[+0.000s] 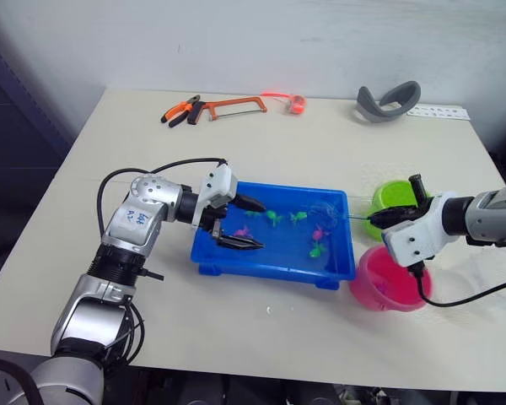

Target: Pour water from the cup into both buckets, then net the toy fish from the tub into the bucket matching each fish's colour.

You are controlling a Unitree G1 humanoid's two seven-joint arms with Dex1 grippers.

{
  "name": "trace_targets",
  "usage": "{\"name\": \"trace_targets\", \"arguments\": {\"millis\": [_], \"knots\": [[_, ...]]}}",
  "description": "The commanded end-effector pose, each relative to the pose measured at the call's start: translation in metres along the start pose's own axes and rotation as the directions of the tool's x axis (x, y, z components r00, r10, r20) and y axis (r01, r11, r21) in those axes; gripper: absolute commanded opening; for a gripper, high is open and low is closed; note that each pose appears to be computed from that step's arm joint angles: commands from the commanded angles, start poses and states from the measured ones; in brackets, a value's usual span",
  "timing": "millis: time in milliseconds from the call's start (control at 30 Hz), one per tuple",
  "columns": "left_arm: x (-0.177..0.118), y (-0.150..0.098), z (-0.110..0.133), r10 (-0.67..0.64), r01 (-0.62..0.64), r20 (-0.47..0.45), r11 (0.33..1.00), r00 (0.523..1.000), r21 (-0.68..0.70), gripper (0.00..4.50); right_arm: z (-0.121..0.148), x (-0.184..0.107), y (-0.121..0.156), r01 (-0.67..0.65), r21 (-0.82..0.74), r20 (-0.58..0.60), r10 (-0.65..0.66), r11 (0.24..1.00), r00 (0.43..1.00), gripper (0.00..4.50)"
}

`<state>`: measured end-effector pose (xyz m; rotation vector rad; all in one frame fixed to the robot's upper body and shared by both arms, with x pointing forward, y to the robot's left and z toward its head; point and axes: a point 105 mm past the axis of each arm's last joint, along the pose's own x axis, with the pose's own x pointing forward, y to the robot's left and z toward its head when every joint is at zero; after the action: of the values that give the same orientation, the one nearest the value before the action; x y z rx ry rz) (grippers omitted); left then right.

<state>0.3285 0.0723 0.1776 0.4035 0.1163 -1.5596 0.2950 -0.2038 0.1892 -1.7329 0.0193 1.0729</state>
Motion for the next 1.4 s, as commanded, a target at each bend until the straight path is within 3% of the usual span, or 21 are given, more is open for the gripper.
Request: {"name": "trace_targets", "arguments": {"millis": [33, 233, 300, 533, 733, 967, 1167, 1400], "knots": [[-0.004, -0.001, 0.01, 0.0, -0.001, 0.023, 0.999, 1.0, 0.039, 4.48, 0.008, -0.008, -0.003, 0.014, 0.038, 0.014, -0.015, 0.999, 1.0, 0.0], [-0.001, 0.001, 0.013, -0.012, 0.011, 0.025, 0.999, 1.0, 0.047, 4.48, 0.019, -0.009, -0.001, 0.034, 0.249, 0.053, -0.049, 0.968, 0.997, 0.0], [-0.001, 0.001, 0.013, -0.016, 0.015, 0.024, 0.999, 1.0, 0.05, 4.48, 0.021, -0.009, -0.003, 0.059, 0.379, 0.067, -0.091, 0.923, 0.994, 0.0], [0.0, 0.001, 0.011, -0.026, 0.025, 0.024, 0.999, 0.999, 0.048, 4.48, 0.027, -0.009, 0.003, 0.026, 0.765, 0.113, -0.174, 0.643, 0.978, 0.0], [-0.004, 0.005, 0.006, -0.012, 0.012, 0.018, 0.999, 1.0, 0.042, 4.48, 0.034, -0.012, 0.006, -0.019, 0.876, 0.142, -0.219, 0.483, 0.965, 0.0], [-0.003, 0.002, 0.012, -0.03, 0.028, 0.052, 0.999, 0.998, 0.037, 4.48, 0.05, -0.033, -0.005, -0.018, 0.916, 0.163, -0.329, 0.401, 0.93, 0.0], [0.005, -0.005, 0.023, -0.094, 0.09, 0.098, 0.995, 0.991, 0.048, 4.48, 0.043, -0.068, 0.002, 0.073, 0.961, 0.048, -0.42, 0.268, 0.906, 0.0], [0.017, -0.006, 0.04, -0.165, 0.158, 0.154, 0.986, 0.974, 0.061, 4.48, 0.046, -0.113, 0.028, 0.177, 0.964, -0.073, -0.439, 0.2, 0.895, 0.0]]}}
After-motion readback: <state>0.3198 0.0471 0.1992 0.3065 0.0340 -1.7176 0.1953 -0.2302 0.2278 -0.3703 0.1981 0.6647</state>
